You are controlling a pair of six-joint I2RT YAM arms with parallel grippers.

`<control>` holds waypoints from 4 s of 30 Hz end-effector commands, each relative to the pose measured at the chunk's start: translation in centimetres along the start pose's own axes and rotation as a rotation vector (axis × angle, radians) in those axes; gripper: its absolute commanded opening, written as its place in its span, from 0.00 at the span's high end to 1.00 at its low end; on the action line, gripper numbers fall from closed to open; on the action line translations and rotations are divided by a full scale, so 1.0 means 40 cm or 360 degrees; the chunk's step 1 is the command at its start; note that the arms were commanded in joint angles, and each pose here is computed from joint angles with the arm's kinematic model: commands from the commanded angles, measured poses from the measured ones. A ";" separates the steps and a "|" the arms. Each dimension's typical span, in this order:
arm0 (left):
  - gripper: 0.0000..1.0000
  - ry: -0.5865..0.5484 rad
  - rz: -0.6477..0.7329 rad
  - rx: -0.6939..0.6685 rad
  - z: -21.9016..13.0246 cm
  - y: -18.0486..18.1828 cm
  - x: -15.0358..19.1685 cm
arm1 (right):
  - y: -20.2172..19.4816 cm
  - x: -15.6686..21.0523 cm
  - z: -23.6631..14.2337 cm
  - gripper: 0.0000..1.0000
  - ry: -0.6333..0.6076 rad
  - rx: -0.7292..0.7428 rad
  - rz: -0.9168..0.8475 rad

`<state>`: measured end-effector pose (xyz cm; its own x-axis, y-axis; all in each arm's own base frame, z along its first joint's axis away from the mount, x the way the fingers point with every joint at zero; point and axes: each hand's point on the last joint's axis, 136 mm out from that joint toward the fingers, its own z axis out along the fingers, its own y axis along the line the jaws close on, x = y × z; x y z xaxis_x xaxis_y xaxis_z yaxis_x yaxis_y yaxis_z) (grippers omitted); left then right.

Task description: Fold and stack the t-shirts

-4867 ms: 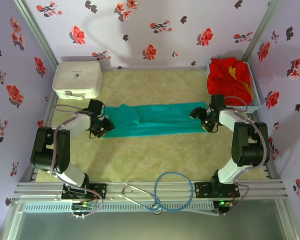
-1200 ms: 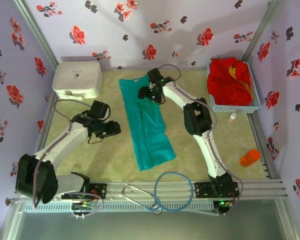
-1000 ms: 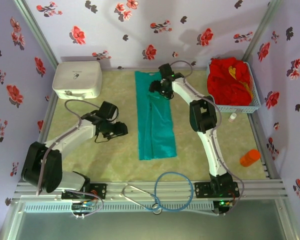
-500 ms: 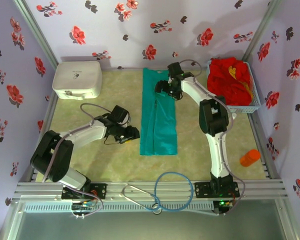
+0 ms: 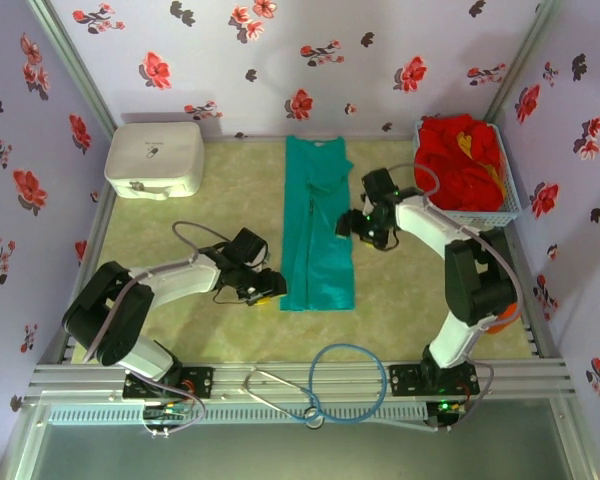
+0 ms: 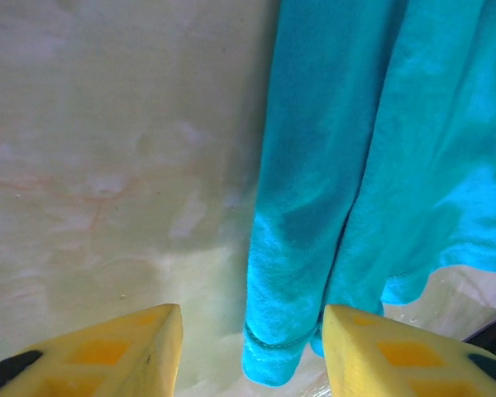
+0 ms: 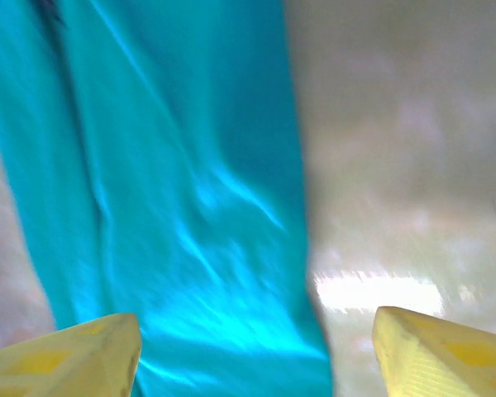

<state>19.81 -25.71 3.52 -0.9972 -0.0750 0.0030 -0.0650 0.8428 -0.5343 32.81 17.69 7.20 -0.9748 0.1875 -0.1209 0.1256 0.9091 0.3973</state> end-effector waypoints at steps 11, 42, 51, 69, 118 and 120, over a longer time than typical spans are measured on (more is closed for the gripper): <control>0.55 0.0086 -0.0064 0.0050 0.047 -0.006 0.052 | -0.080 0.216 -0.018 0.41 0.0108 -0.0157 0.0204; 0.69 0.0073 -0.0084 0.0089 0.067 -0.025 0.048 | -0.058 0.348 0.050 0.55 0.0234 -0.0140 0.0133; 0.80 0.0075 -0.0067 0.0087 0.066 -0.036 0.040 | -0.037 0.354 0.055 0.68 0.0220 -0.0174 0.0084; 1.00 0.0055 -0.0054 0.0058 0.036 -0.073 0.095 | -0.077 0.397 0.001 1.00 0.0148 -0.0138 0.0143; 1.00 -0.0327 0.0215 0.0218 -0.131 -0.258 -0.571 | 0.148 -0.312 -0.063 1.00 -0.0206 -0.0528 0.0178; 1.00 -0.0313 0.0214 0.0232 -0.120 -0.256 -0.587 | 0.145 -0.322 -0.045 1.00 -0.0202 -0.0524 0.0197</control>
<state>43.15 -29.99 13.13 -0.9643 -0.1207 -0.2359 0.0569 0.7752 -0.6291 44.97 19.64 12.84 -0.9174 0.3658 -0.1568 0.1716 0.7190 0.6735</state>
